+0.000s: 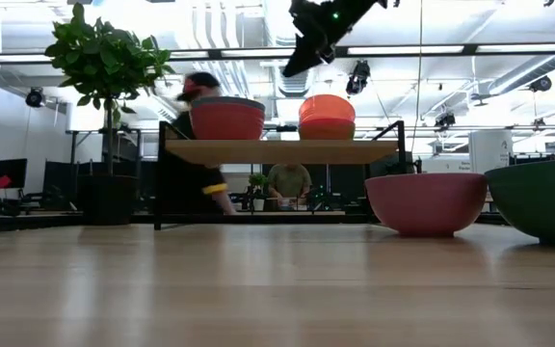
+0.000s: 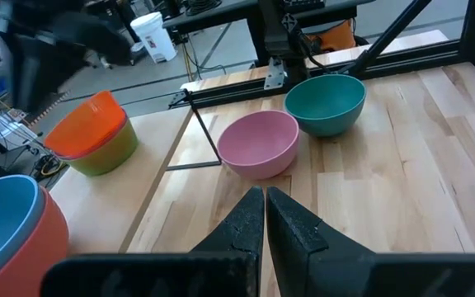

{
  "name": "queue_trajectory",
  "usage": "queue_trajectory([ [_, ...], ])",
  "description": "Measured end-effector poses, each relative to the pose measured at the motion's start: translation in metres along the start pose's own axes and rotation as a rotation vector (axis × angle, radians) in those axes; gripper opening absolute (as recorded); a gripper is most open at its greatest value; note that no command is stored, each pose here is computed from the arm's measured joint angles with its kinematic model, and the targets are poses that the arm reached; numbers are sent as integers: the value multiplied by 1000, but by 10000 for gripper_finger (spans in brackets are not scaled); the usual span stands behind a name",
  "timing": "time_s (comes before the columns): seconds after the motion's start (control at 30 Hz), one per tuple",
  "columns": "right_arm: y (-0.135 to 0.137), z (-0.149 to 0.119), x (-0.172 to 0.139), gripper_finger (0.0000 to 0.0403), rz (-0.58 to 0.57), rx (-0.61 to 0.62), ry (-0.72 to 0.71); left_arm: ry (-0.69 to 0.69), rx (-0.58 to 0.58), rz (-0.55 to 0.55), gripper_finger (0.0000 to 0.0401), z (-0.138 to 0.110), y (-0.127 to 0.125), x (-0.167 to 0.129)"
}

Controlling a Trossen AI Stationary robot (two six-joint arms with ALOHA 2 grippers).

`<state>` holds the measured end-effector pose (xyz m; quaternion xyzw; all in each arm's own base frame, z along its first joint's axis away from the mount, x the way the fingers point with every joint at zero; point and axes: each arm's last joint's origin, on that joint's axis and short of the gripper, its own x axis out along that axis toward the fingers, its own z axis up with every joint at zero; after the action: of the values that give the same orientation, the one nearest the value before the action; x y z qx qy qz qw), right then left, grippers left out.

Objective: Place and stack bowls onto a shelf
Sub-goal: Stack the small orange bowl on top of the small violet bowl on the shelf

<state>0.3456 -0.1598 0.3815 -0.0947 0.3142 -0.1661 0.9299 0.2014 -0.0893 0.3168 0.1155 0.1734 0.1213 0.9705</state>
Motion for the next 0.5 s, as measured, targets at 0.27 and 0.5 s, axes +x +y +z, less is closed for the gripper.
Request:
queue_trajectory([
  [0.27, -13, -16, 19, 12, -59, 99, -74, 6, 3, 0, 0, -1, 0, 0],
  [0.5, -6, -40, 39, 9, -69, 132, -95, 10, 7, -1, 0, -1, 0, 0],
])
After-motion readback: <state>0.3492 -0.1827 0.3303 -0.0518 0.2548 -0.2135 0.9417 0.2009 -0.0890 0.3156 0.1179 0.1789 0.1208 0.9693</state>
